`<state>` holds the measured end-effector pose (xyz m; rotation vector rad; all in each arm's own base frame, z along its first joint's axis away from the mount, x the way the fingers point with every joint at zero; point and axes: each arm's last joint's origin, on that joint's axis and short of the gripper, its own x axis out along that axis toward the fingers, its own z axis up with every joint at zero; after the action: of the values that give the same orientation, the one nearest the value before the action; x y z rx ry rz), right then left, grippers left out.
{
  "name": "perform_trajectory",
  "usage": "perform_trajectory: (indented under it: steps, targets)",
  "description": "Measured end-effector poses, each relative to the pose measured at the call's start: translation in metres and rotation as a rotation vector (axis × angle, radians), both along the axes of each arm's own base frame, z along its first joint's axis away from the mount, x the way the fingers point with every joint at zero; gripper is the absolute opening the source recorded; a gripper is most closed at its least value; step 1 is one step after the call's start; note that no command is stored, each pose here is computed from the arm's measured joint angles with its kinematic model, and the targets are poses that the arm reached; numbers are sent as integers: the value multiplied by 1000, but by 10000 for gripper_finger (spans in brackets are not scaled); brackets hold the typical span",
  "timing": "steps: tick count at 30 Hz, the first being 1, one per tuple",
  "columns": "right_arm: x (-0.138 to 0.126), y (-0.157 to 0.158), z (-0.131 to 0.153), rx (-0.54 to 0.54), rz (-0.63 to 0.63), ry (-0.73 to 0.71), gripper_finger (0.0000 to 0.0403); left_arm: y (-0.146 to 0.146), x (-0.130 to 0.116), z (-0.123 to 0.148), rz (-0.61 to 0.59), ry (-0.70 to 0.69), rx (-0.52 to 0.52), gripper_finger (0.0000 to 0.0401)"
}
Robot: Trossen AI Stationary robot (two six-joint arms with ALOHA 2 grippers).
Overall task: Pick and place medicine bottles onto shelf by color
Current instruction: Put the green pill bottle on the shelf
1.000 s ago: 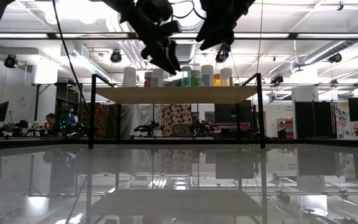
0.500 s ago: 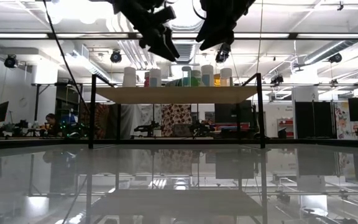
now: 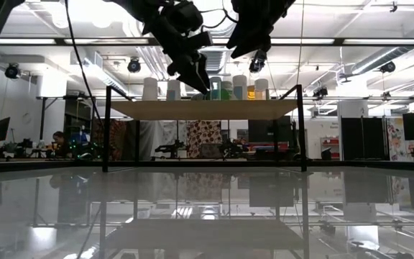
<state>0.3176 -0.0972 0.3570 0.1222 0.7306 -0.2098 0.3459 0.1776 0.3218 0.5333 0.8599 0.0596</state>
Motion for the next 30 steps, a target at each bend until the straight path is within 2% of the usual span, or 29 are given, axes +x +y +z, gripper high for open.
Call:
perform_trajectory:
  steps: [23,30]
  targets:
    - [0,0,0,0,0,0,224,0,2,-17,-2,47,-34,291]
    - [0,0,0,0,0,0,224,0,2,-17,-2,47,-34,249]
